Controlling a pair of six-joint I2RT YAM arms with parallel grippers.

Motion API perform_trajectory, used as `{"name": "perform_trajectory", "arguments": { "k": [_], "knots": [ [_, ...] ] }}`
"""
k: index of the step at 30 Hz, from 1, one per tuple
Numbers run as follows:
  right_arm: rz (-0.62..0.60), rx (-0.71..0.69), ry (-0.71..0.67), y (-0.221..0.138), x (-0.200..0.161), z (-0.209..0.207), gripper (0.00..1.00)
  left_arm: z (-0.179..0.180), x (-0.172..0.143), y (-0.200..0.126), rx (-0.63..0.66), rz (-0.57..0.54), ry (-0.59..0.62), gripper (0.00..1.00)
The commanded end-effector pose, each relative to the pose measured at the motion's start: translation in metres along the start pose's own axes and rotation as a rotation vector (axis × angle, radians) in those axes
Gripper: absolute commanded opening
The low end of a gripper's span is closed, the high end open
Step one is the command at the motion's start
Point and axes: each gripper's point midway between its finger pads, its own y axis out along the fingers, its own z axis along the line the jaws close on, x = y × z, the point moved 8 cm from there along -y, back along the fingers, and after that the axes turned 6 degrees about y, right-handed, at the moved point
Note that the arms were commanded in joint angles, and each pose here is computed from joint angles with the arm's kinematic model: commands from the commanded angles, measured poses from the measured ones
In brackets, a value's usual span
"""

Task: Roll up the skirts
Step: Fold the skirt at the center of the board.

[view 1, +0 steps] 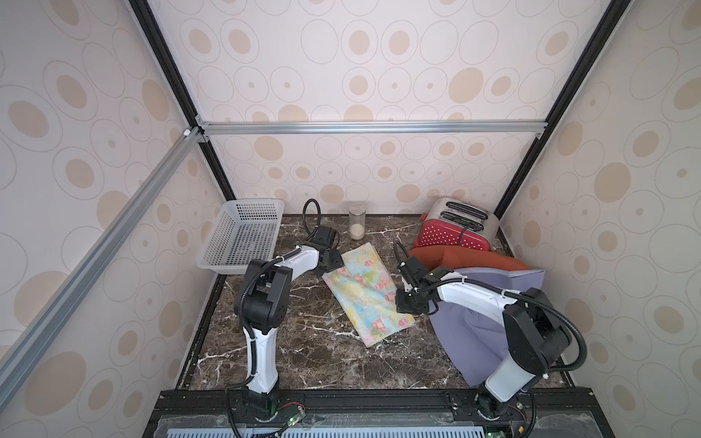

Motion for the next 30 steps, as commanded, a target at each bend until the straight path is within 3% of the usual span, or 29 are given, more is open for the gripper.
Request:
{"name": "perform_trajectory", "arguments": {
  "k": [1, 3, 6, 12, 19, 23, 30],
  "knots": [
    [-0.055, 0.052, -0.129, -0.013, -0.013, 0.037, 0.36, -0.005, 0.005, -0.043, -0.011, -0.017, 0.043, 0.77],
    [-0.065, 0.028, -0.151, -0.013, -0.016, 0.04, 0.41, -0.008, -0.007, -0.062, -0.026, -0.029, 0.045, 0.82],
    [-0.089, -0.054, -0.161, -0.013, -0.01, 0.032, 0.43, -0.021, -0.044, -0.083, -0.114, 0.006, 0.066, 0.81],
    [0.021, 0.021, -0.034, -0.002, 0.024, 0.012, 0.37, -0.039, -0.14, -0.098, -0.32, 0.14, 0.181, 0.59],
    [0.117, -0.035, 0.019, 0.03, 0.037, -0.016, 0.31, -0.058, -0.212, -0.091, -0.451, 0.283, 0.302, 0.5],
    [0.143, -0.055, 0.113, 0.042, 0.037, -0.041, 0.29, -0.062, -0.227, -0.079, -0.426, 0.319, 0.324, 0.49],
    [0.197, -0.054, 0.164, 0.056, 0.026, -0.058, 0.28, -0.019, -0.251, -0.059, -0.175, 0.441, 0.421, 0.46]
  ]
}}
